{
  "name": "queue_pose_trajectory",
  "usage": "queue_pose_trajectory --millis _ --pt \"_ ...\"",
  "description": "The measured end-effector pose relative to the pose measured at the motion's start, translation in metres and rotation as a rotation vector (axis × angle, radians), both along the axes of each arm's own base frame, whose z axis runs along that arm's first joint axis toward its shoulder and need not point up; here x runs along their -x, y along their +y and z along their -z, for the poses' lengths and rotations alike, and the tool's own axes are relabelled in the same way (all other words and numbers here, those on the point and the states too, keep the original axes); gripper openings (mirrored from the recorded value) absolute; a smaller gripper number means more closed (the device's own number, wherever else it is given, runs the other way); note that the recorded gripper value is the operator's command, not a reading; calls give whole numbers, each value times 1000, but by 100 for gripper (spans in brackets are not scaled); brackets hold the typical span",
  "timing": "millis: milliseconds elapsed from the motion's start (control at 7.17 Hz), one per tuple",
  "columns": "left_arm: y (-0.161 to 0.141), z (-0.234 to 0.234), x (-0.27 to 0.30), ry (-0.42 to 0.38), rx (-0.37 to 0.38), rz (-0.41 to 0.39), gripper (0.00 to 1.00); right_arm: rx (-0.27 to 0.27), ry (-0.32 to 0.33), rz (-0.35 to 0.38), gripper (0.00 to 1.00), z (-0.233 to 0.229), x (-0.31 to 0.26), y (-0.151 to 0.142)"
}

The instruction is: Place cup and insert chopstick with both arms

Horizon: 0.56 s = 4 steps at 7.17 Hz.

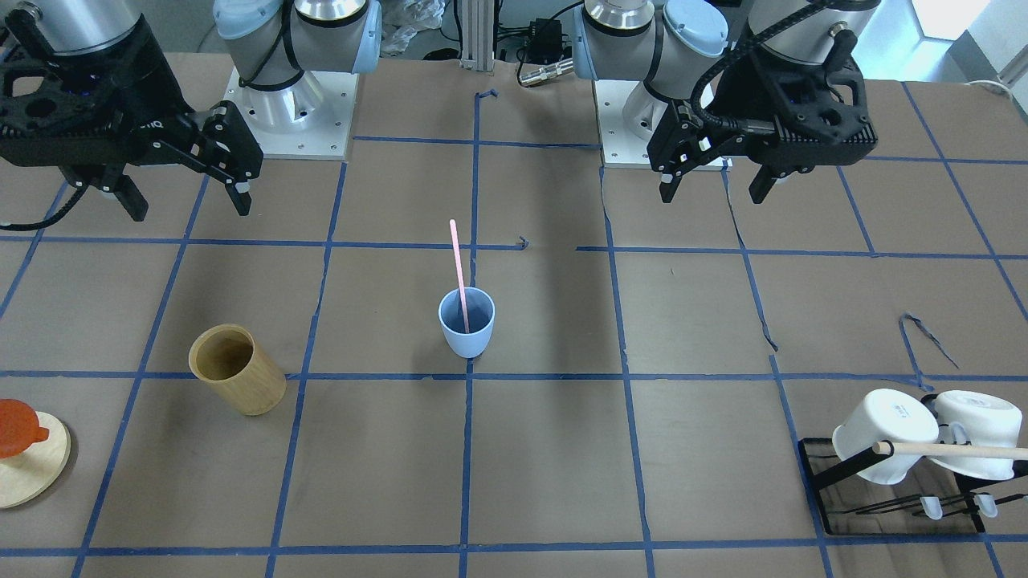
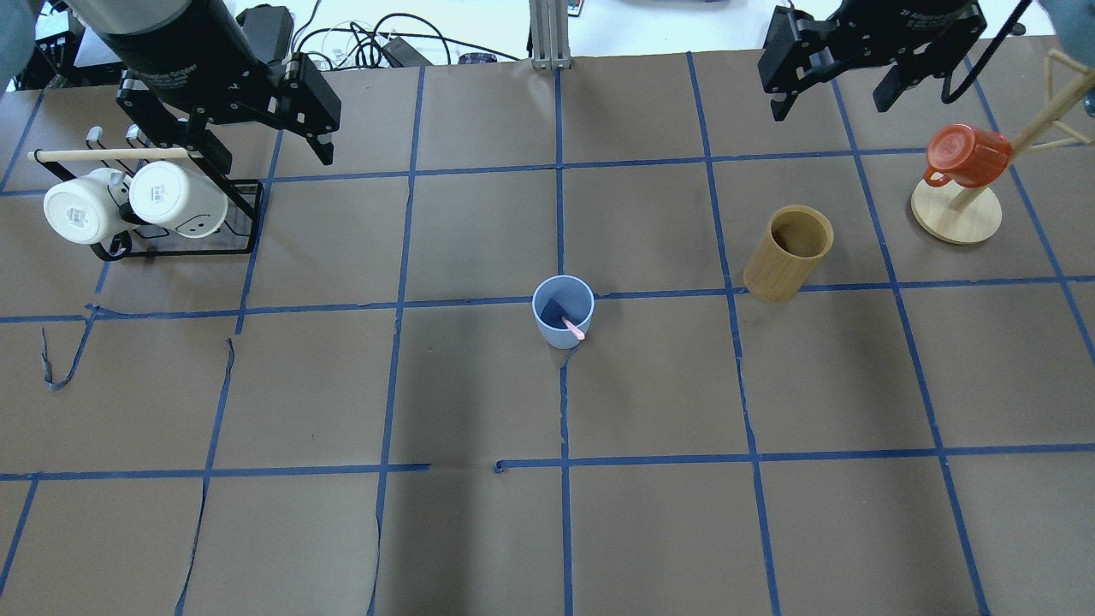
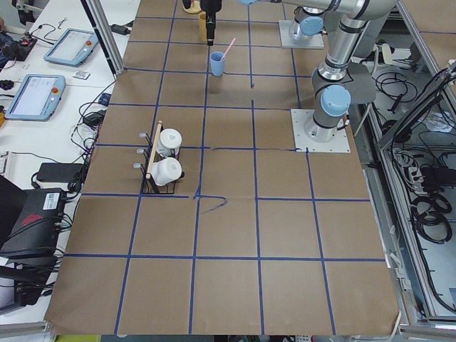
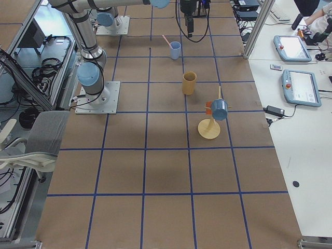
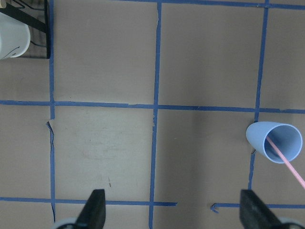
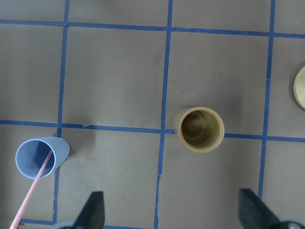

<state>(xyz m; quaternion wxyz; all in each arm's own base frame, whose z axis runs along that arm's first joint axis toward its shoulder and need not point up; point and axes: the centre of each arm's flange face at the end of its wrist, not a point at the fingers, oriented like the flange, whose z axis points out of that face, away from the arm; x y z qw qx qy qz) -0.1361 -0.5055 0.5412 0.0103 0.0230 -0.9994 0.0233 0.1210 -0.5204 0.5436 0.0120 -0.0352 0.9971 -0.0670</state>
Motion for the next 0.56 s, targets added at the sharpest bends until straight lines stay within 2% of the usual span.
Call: queue_pose_trajectory --millis 558 --pt "0 0 0 0 -1 0 100 -2 0 -4 100 1 0 -1"
